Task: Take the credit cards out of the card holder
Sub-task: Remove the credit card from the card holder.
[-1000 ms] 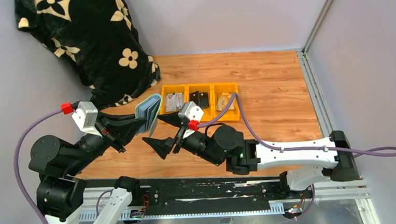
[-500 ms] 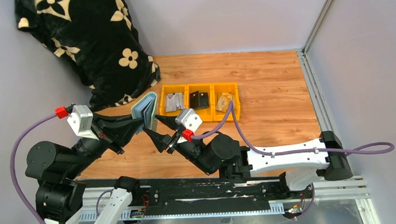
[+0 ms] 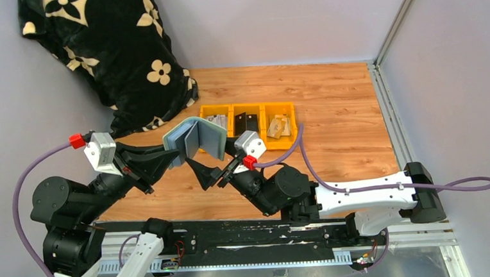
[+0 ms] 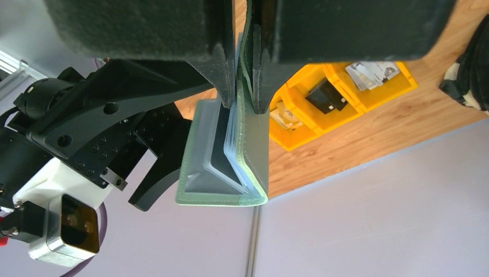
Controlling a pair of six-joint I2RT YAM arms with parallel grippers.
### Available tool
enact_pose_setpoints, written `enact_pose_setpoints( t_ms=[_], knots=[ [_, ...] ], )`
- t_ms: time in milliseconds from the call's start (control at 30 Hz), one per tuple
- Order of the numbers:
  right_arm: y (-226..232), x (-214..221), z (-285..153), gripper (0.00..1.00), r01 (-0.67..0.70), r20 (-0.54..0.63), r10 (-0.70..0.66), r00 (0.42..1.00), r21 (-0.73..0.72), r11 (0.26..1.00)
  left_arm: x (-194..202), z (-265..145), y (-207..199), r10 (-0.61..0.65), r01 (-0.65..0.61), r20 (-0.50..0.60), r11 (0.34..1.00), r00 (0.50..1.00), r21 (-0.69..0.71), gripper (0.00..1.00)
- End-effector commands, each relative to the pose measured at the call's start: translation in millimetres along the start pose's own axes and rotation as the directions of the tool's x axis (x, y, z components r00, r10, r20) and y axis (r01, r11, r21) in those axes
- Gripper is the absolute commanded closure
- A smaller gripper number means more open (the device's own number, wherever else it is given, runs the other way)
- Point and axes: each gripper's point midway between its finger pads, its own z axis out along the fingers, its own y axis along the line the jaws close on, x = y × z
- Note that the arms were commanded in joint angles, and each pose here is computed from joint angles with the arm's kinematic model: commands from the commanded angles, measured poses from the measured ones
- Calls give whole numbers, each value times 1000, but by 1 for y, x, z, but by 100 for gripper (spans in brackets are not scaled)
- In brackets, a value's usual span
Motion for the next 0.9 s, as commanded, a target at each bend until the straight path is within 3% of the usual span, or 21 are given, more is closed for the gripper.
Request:
enact_pose_setpoints(
  t_ms=[0, 233, 467, 867],
  knots=[
    [-20, -16, -5, 22, -78, 55, 75, 996, 69, 995, -16, -11, -17, 42, -44, 44, 998, 998, 46, 100],
    [-23, -22, -10, 21, -115, 84, 110, 990, 61, 991, -18, -12, -20, 53, -56, 48, 997, 997, 54, 100],
    [-11, -26, -18, 18, -158, 112, 161, 981, -40, 987, -18, -12, -20, 62, -64, 42, 996, 997, 56, 100],
    [1, -36, -25, 17, -129, 137, 149, 979, -145, 981, -19, -11, -22, 62, -64, 38, 996, 997, 67, 100]
  ],
)
